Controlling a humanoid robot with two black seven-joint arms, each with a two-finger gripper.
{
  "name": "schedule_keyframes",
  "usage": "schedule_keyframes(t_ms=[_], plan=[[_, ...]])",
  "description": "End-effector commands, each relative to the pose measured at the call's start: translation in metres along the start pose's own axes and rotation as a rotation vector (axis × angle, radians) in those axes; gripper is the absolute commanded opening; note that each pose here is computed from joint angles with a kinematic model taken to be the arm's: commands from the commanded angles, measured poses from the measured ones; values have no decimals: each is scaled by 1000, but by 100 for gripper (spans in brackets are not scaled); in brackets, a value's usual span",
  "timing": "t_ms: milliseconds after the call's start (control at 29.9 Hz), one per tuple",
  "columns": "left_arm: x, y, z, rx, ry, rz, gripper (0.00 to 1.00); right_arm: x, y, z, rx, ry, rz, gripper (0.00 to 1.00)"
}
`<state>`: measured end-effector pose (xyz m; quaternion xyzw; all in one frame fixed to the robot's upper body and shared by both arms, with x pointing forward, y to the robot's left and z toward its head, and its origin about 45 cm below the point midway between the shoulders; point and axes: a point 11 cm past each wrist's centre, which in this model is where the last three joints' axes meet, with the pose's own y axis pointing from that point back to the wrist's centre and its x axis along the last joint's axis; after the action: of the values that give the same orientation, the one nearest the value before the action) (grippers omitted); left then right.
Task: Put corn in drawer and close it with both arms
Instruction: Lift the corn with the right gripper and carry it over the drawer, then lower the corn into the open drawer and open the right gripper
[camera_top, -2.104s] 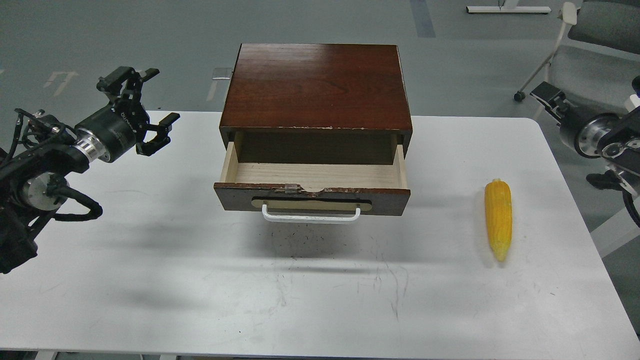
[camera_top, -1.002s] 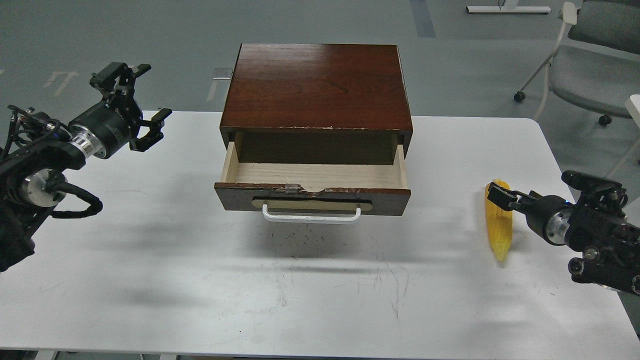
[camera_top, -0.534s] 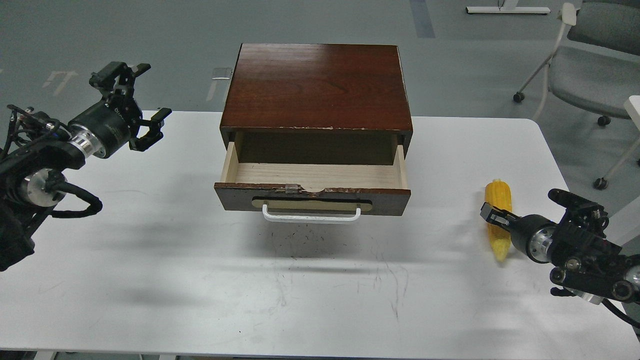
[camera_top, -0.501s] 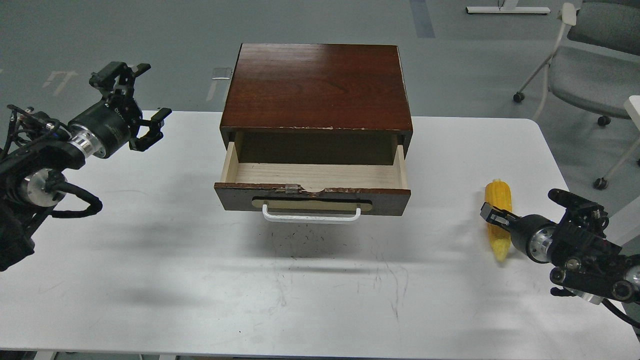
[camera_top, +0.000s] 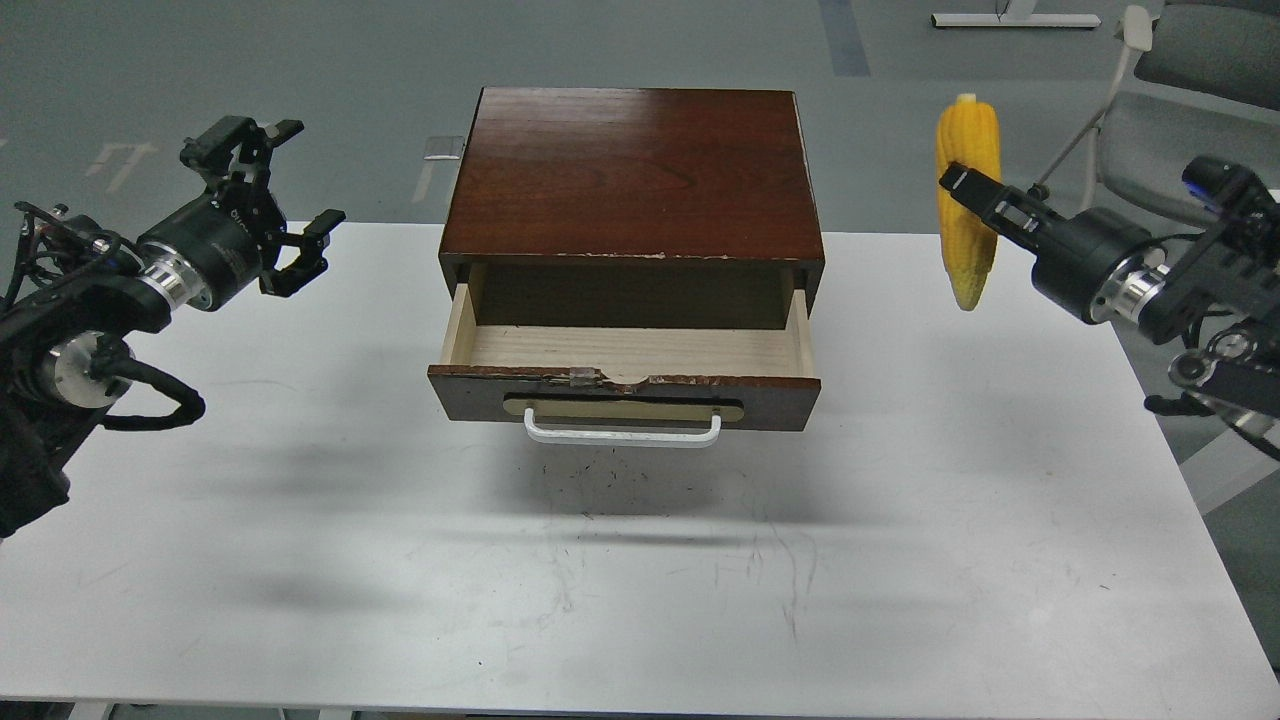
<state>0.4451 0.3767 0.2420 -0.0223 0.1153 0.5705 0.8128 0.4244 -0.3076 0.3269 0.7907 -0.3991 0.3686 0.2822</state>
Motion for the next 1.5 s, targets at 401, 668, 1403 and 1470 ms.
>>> schedule_keyframes(t_ms=[401,668,1403,1470], plan=[[-2,-3,6,-9,-7,-4,98,-27,-45,-104,431,1047,-382,0],[-2,-3,6,-9,-7,-6,98,-64,-60,-125,598,1204,-380,0],[11,5,25,-26,-39,9,98,-142,-77,-112,663,1114,-484,36],[11,5,26,-30,-40,8,98,-153,-76,-114,687,1064,-458,48]])
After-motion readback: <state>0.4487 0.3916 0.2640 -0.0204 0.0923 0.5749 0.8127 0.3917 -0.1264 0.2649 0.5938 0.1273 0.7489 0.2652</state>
